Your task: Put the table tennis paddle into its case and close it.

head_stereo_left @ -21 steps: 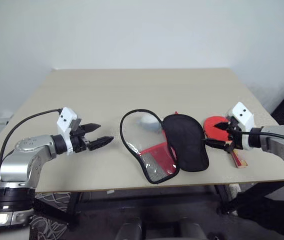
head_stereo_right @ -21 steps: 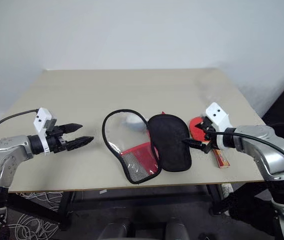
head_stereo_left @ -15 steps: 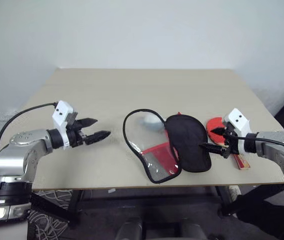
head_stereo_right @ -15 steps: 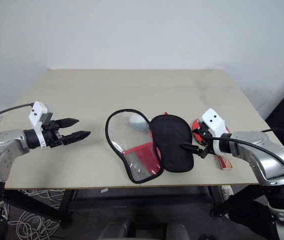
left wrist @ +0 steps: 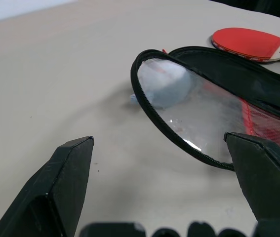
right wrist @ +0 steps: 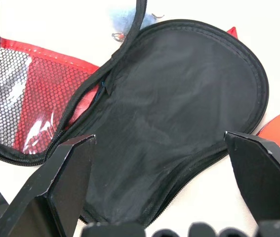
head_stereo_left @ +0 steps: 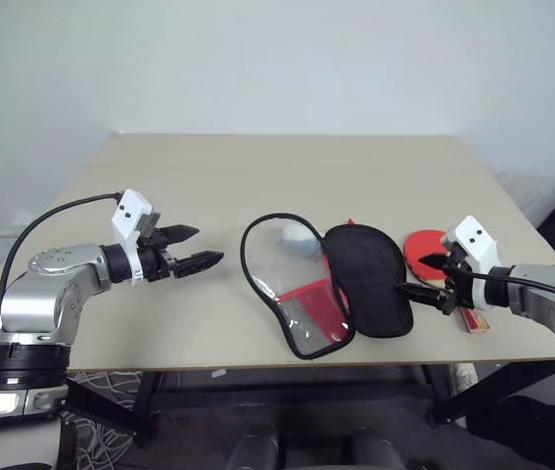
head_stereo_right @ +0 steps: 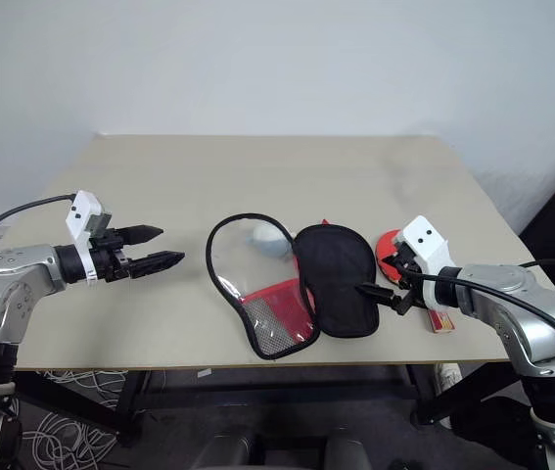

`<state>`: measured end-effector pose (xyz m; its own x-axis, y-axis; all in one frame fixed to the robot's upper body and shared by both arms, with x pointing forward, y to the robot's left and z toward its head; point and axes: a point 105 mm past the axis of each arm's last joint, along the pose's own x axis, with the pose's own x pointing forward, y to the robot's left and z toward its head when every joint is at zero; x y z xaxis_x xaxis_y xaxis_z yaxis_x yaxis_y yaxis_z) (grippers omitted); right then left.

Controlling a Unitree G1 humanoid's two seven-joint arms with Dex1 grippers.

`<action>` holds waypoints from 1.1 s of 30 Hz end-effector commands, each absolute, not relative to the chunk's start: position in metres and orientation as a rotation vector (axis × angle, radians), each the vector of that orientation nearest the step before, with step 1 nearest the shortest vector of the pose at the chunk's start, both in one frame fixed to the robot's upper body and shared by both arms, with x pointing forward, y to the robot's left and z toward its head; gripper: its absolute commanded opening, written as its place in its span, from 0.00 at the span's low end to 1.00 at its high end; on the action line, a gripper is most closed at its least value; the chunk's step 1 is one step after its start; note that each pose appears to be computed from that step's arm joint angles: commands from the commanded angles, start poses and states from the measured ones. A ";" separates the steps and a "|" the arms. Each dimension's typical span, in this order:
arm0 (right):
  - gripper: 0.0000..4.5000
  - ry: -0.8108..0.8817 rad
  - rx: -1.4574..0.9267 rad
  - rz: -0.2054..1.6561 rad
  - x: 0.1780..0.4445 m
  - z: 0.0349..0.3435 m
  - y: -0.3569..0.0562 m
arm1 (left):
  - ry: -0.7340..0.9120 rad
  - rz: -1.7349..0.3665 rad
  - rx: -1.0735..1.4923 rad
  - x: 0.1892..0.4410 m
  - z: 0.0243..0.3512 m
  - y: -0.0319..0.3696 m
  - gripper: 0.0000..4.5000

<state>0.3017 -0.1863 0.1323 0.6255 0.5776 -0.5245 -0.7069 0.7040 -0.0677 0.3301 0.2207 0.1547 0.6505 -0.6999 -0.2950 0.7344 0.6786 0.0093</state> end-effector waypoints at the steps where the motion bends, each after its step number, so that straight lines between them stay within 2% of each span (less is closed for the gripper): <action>1: 1.00 0.436 -0.317 0.663 0.314 0.153 -0.203 | 0.220 -0.839 0.177 0.329 0.166 0.211 1.00; 13: 1.00 0.466 -0.316 0.596 0.311 0.151 -0.217 | 0.198 -0.860 0.200 0.335 0.161 0.199 1.00; 19: 1.00 0.552 -0.271 0.414 0.311 0.131 -0.246 | 0.165 -0.891 0.223 0.337 0.162 0.190 1.00; 24: 1.00 0.674 -0.216 0.191 0.308 0.109 -0.285 | 0.160 -0.917 0.239 0.336 0.159 0.189 1.00; 33: 1.00 0.732 -0.151 0.048 0.309 0.080 -0.311 | 0.156 -0.925 0.236 0.337 0.155 0.187 1.00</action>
